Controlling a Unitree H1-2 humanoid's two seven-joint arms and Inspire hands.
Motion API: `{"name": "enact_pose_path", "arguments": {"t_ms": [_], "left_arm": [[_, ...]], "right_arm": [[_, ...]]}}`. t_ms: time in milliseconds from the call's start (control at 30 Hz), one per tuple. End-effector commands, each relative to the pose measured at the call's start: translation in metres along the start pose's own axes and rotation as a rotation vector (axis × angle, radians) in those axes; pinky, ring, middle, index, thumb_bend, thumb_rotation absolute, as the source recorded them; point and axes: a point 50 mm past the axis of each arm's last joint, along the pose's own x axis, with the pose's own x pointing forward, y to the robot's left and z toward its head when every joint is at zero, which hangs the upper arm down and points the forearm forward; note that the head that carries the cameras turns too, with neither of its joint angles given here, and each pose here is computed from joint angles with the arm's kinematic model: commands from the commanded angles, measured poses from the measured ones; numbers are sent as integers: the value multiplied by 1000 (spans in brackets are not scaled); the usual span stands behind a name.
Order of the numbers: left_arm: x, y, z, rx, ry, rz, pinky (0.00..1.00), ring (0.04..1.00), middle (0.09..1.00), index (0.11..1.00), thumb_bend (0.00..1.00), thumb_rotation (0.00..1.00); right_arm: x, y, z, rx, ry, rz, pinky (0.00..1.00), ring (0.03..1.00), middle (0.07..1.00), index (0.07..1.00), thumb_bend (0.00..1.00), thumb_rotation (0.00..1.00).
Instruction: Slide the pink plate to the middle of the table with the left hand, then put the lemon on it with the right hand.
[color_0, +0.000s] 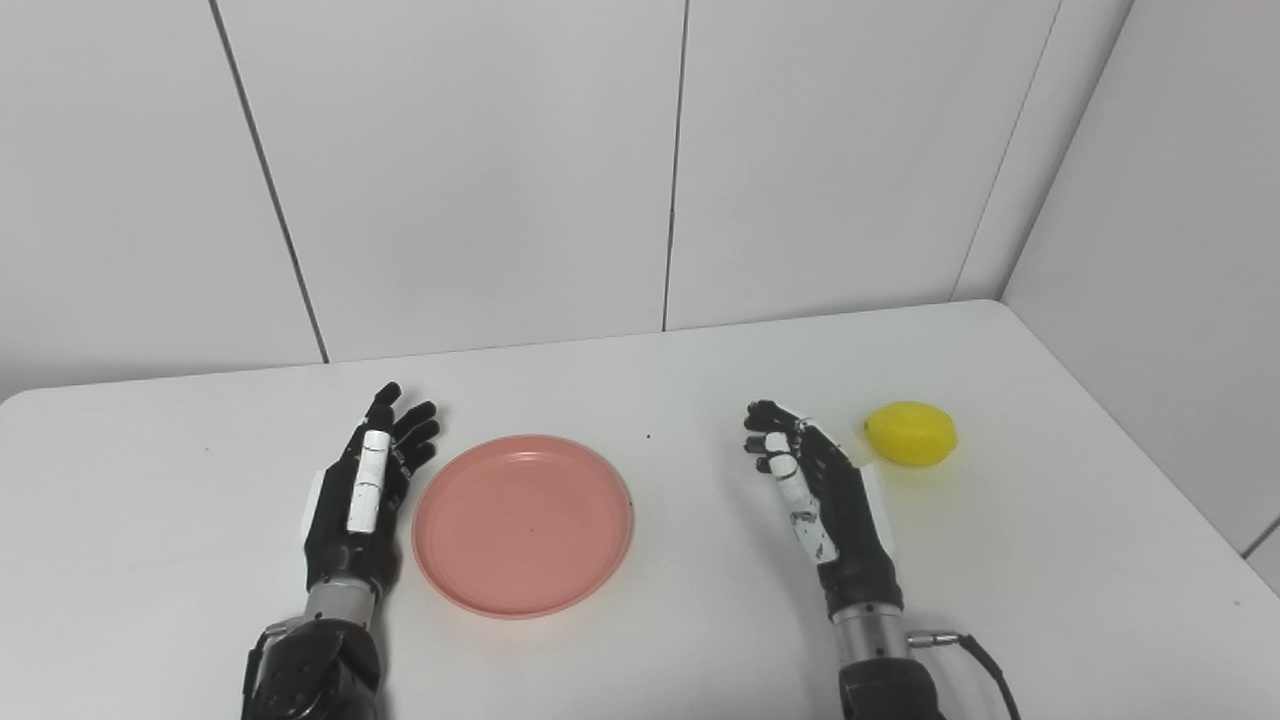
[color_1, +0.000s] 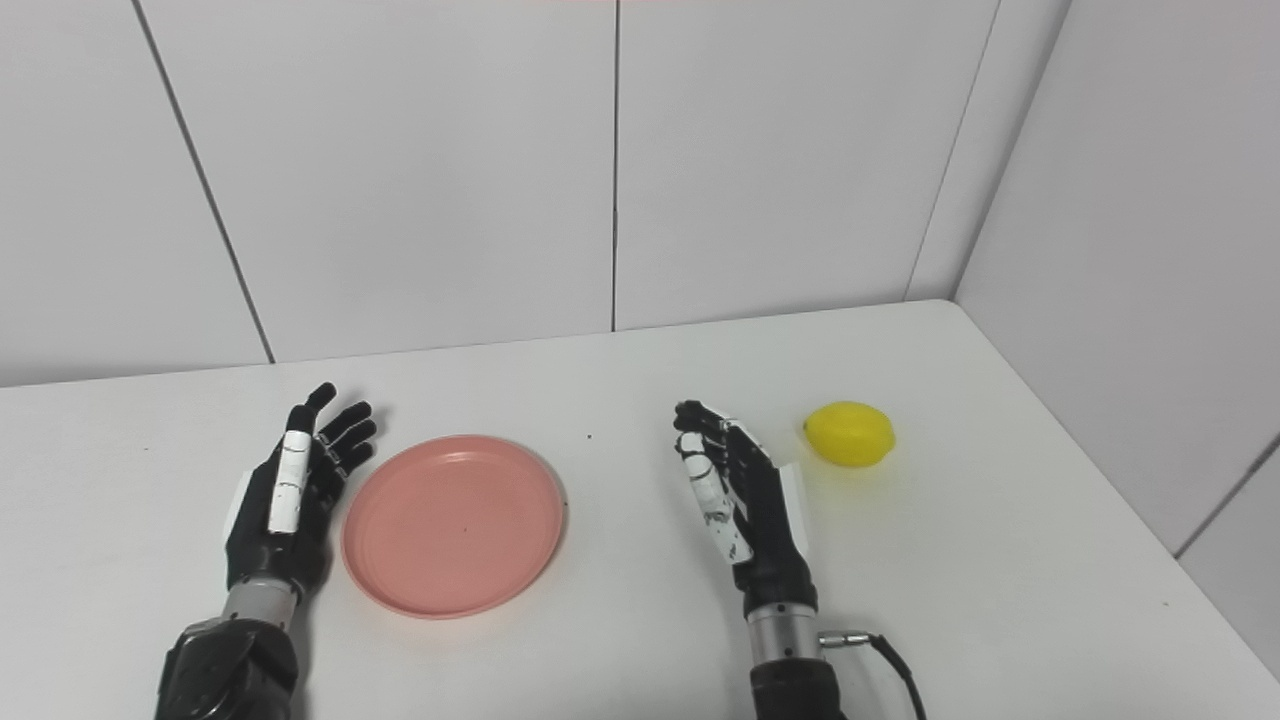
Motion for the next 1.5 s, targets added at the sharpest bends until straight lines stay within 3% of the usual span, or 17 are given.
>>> {"name": "enact_pose_path", "arguments": {"t_ms": [0,167,467,667,900,1167,1467], "left_arm": [[4,-1,2,2,8,-10,861,827,797,888,801,790],[4,-1,1,0,12,-15,860,826,796,888,804,789],[3,-2,0,13,17,-21,854,819,797,888,806,797],[2,-2,0,15,21,-24,862,823,801,888,794,802],[2,-2,-1,17,29,-28,863,821,803,883,801,802],[1,-4,-1,14,28,-33,867,819,799,879,802,800],[1,-5,-1,12,33,-36,879,815,798,887,800,802]], "right_arm": [[17,-9,17,-46,-60,-15,637,688,728,733,759,932],[35,-31,28,-196,-81,-31,633,712,737,743,767,944],[55,-53,35,-452,-117,-22,688,765,781,755,783,940],[71,-68,29,-699,-169,-35,641,731,768,761,816,949],[79,-77,26,-834,-112,-22,757,786,798,785,808,908],[87,-94,21,-1013,-119,-33,806,766,762,762,808,882],[90,-123,1,-1087,-48,-48,770,743,747,731,802,862]]}}
